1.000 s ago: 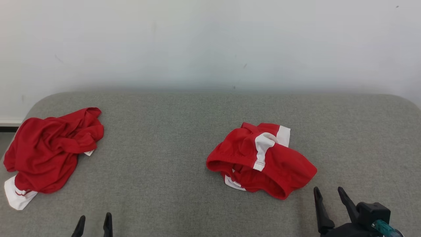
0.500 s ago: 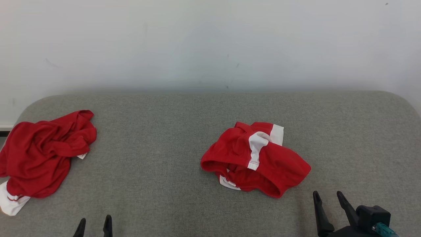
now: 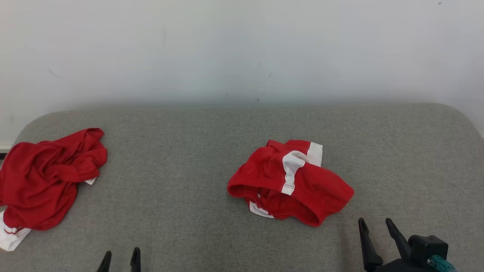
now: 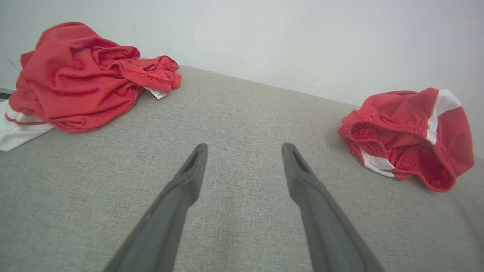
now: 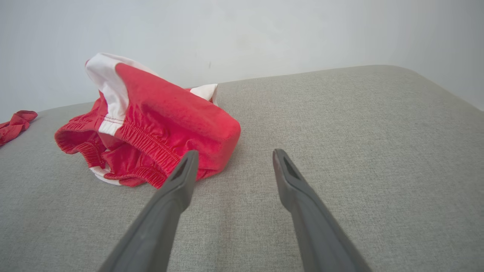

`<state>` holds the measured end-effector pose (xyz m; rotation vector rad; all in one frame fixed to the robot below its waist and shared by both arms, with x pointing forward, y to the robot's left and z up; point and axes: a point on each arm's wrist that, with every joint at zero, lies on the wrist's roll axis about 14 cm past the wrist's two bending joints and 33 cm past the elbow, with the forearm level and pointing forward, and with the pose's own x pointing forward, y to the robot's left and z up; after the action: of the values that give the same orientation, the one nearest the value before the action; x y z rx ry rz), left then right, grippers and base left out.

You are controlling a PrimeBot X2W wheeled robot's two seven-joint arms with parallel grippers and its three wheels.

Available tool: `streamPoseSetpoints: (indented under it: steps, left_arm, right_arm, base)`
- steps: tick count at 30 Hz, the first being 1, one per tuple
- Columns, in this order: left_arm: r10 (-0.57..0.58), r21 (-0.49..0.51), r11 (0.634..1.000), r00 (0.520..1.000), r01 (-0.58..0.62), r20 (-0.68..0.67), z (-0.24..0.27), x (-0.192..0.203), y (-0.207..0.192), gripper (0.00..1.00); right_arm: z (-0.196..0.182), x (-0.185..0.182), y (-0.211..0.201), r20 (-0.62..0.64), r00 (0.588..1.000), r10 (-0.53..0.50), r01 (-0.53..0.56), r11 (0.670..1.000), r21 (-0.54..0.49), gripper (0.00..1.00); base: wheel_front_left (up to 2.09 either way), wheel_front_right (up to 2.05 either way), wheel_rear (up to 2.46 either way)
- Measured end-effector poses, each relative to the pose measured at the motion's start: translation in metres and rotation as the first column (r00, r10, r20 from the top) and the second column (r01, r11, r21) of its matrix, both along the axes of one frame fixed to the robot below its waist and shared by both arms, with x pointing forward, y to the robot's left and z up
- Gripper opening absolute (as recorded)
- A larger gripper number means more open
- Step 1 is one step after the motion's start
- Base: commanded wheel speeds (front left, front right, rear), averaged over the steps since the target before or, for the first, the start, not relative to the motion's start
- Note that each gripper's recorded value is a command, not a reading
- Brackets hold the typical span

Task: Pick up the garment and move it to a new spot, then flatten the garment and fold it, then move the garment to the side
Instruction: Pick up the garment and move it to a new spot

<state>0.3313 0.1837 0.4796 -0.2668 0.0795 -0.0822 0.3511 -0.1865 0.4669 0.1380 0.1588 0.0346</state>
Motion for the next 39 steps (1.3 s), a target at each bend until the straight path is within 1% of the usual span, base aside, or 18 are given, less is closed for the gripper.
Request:
streamPoseSetpoints:
  steps: [3,6,9,12,14,17,18,20,22,25,30,31,34,36,38,39]
  left_arm:
    - [-0.046,-0.041,0.998,0.999,0.046,-0.002,0.003,0.007,-0.018,1.0]
    - [-0.138,-0.071,0.988,0.99,0.138,0.008,0.011,0.02,-0.047,1.0]
    - [-0.249,-0.074,0.966,0.968,0.248,-0.008,0.012,0.032,-0.081,1.0]
    - [-0.347,-0.096,0.934,0.938,0.344,-0.018,0.014,0.045,-0.116,1.0]
    - [-0.405,-0.129,0.908,0.914,0.399,-0.025,0.016,0.051,-0.141,1.0]
    - [-0.501,-0.165,0.858,0.864,0.487,-0.053,0.013,0.055,-0.18,1.0]
    - [-0.556,-0.184,0.822,0.829,0.539,-0.056,0.013,0.056,-0.204,1.0]
    - [-0.596,-0.191,0.794,0.801,0.578,-0.058,0.013,0.059,-0.224,1.0]
    - [-0.62,-0.191,0.777,0.782,0.599,-0.069,0.009,0.062,-0.238,1.0]
    - [-0.623,-0.163,0.779,0.776,0.605,-0.098,0.002,0.068,-0.247,1.0]
    - [-0.614,-0.181,0.788,0.775,0.589,-0.15,-0.015,0.079,-0.262,1.0]
    - [-0.605,-0.182,0.795,0.779,0.579,-0.166,-0.02,0.081,-0.263,1.0]
    - [-0.599,-0.21,0.799,0.777,0.563,-0.195,-0.03,0.084,-0.265,1.0]
    - [-0.596,-0.219,0.8,0.781,0.559,-0.186,-0.029,0.089,-0.267,1.0]
    - [-0.591,-0.222,0.803,0.788,0.553,-0.173,-0.027,0.092,-0.266,0.85]
    - [-0.584,-0.221,0.807,0.796,0.547,-0.162,-0.025,0.095,-0.264,0.75]
  right_arm:
    - [0.001,-0.001,-0.002,0.003,1.0,-0.008,0.008,1.0,0.002,1.0]
    - [0.004,-0.003,-0.007,0.012,1.0,-0.022,0.022,1.0,0.004,1.0]
    - [0.008,-0.005,-0.014,0.026,0.999,-0.047,0.047,0.999,0.003,1.0]
    - [0.007,-0.013,-0.027,0.021,0.996,-0.087,0.086,0.996,0.003,1.0]
    - [0.007,-0.019,-0.037,0.02,0.993,-0.121,0.121,0.993,0.001,1.0]
    - [0.006,-0.03,-0.053,0.016,0.985,-0.174,0.174,0.985,0.0,1.0]
    - [0.006,-0.037,-0.064,0.016,0.977,-0.212,0.212,0.977,-0.001,1.0]
    - [0.006,-0.045,-0.075,0.013,0.969,-0.248,0.249,0.969,-0.002,1.0]
    - [0.004,-0.053,-0.083,0.006,0.96,-0.282,0.282,0.96,-0.002,1.0]
    - [0.002,-0.061,-0.091,0.001,0.95,-0.311,0.311,0.95,-0.002,1.0]
    - [-0.004,-0.078,-0.106,-0.019,0.928,-0.373,0.373,0.928,-0.01,1.0]
    - [-0.005,-0.08,-0.109,-0.023,0.924,-0.382,0.382,0.924,-0.013,1.0]
    - [-0.008,-0.083,-0.112,-0.037,0.918,-0.395,0.395,0.919,-0.021,1.0]
    - [-0.01,-0.082,-0.112,-0.043,0.918,-0.394,0.393,0.919,-0.023,1.0]
    - [-0.009,-0.078,-0.11,-0.039,0.921,-0.386,0.386,0.922,-0.022,1.0]
    - [-0.008,-0.076,-0.109,-0.036,0.923,-0.383,0.383,0.924,-0.02,1.0]
  base:
    - [0.0,0.0,0.0]
    - [0.0,0.0,0.0]
    - [0.0,0.0,0.0]
    - [0.0,0.0,0.0]
    - [0.0,0.0,0.0]
    - [0.0,0.0,0.0]
    - [0.0,0.0,0.0]
    - [0.0,0.0,0.0]
    - [0.0,0.0,0.0]
    - [0.0,0.0,0.0]
    - [0.0,0.0,0.0]
    - [0.0,0.0,0.0]
    - [0.0,0.0,0.0]
    - [0.0,0.0,0.0]
    - [0.0,0.0,0.0]
    - [0.0,0.0,0.0]
